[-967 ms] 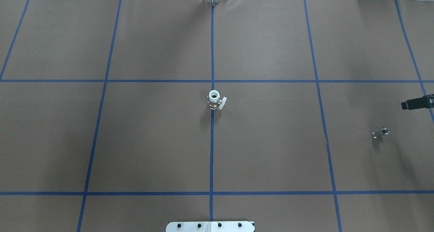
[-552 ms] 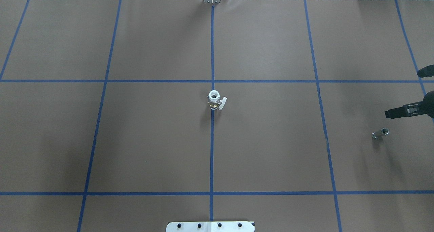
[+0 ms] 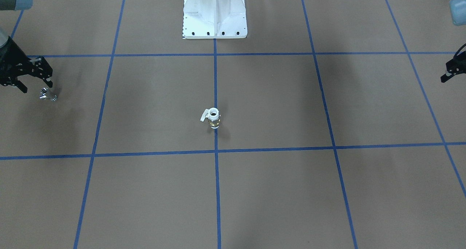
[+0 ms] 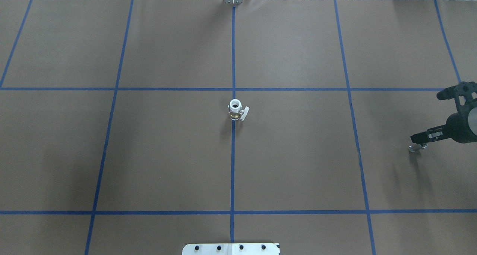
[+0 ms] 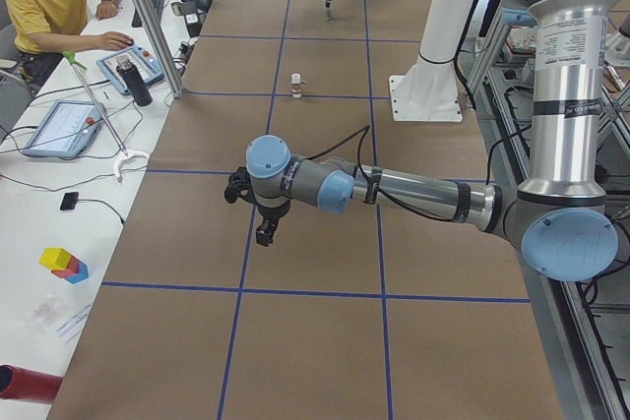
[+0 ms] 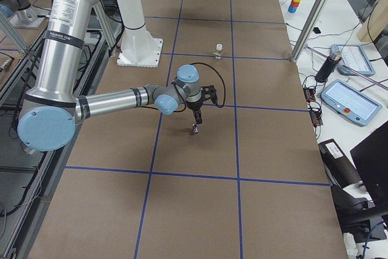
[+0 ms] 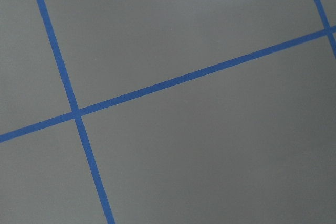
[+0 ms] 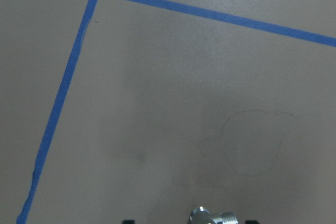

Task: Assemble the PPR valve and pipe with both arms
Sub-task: 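Lower the right gripper onto the chrome valve and grasp it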

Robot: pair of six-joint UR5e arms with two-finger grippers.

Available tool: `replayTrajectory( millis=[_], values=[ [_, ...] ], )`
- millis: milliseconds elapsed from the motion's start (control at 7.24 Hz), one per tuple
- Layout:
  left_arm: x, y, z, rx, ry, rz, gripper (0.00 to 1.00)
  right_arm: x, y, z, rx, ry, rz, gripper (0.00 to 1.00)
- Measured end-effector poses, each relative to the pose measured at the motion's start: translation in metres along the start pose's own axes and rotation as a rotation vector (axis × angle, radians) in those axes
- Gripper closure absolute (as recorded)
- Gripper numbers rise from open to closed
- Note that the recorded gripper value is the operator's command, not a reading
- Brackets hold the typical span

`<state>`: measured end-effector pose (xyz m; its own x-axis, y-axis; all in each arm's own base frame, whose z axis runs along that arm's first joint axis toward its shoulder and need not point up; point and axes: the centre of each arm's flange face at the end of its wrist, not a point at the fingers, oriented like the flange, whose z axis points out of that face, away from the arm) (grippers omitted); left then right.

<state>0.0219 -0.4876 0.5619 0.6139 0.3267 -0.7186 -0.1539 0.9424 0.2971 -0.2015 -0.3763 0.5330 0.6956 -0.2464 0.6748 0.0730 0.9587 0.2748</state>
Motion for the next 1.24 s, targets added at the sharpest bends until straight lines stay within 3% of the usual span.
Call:
replayTrajectory(
  millis=[552, 1105, 1243],
  values=[
    [0.001, -0.001, 0.0, 0.002, -0.001, 0.002, 0.0, 0.016, 0.009, 0.025, -0.019, 0.016, -0.025, 0.36],
    [0.0, -0.001, 0.0, 0.002, -0.001, 0.003, 0.0, 0.017, 0.013, 0.035, -0.035, 0.019, -0.034, 0.36],
    [0.001, -0.001, 0.0, 0.002, -0.001, 0.003, 0.0, 0.016, 0.014, 0.036, -0.038, 0.018, -0.037, 0.41]
  ],
)
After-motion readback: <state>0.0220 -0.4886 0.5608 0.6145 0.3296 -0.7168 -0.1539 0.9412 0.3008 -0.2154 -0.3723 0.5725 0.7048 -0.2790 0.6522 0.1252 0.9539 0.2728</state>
